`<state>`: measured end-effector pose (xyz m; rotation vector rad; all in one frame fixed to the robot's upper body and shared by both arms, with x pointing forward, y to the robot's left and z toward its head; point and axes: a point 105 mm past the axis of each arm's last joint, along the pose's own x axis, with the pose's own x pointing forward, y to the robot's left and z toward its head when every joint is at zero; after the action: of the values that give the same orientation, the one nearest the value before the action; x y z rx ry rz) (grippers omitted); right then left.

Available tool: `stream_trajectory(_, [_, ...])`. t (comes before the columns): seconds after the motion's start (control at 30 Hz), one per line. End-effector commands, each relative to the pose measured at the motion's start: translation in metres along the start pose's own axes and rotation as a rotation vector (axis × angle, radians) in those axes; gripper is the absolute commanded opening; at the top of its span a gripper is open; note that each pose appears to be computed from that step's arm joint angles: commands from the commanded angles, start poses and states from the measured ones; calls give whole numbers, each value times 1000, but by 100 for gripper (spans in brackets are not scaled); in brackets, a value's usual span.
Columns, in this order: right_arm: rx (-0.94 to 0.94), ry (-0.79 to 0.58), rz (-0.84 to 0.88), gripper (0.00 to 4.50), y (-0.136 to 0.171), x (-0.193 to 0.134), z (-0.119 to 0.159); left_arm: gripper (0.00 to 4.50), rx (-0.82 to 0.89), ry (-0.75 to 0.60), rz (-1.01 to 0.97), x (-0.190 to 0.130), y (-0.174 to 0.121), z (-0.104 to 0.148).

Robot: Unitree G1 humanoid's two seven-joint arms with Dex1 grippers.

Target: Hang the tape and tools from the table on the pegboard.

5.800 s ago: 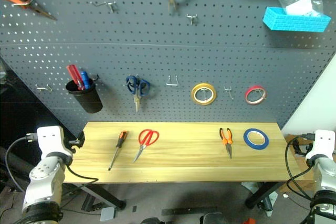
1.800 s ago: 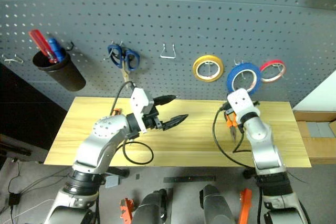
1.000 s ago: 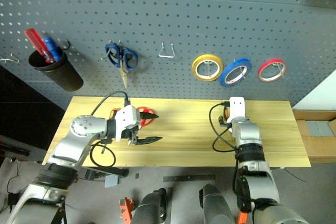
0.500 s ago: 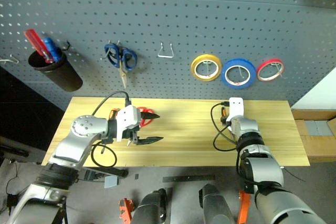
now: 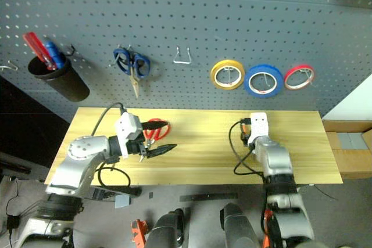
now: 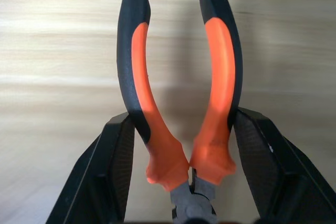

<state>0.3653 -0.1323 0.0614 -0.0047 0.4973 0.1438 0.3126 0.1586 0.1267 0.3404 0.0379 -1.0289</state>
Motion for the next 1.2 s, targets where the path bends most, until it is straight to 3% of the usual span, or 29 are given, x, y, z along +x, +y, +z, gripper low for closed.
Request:
stream_trajectory(0.03, [-15,-200,150,238,45,-50,36,415,-6,-88,54,-14,3,19])
stream_trajectory(0.13, [-12,-323,239,238,74,-83,55,415,-28,-127,100,-22,6,24])
stream_trajectory(0.27, [-51,-537,303,237,95,-113,106,415,-73,-206,182,-32,18,37])
stream_trajectory(0.47, [-20,-781,350,236,109,-128,195,415,-76,-250,263,-44,30,48])
stream_trajectory(0.57, [-9,-836,373,236,115,-128,220,415,-63,-256,284,-50,34,52])
stream_trajectory(0.97, [11,-1036,422,236,157,-130,277,415,-49,-352,340,-61,43,90])
stream_trajectory(1.2, [-46,-1112,374,236,168,-114,280,415,-32,-375,315,-51,44,102])
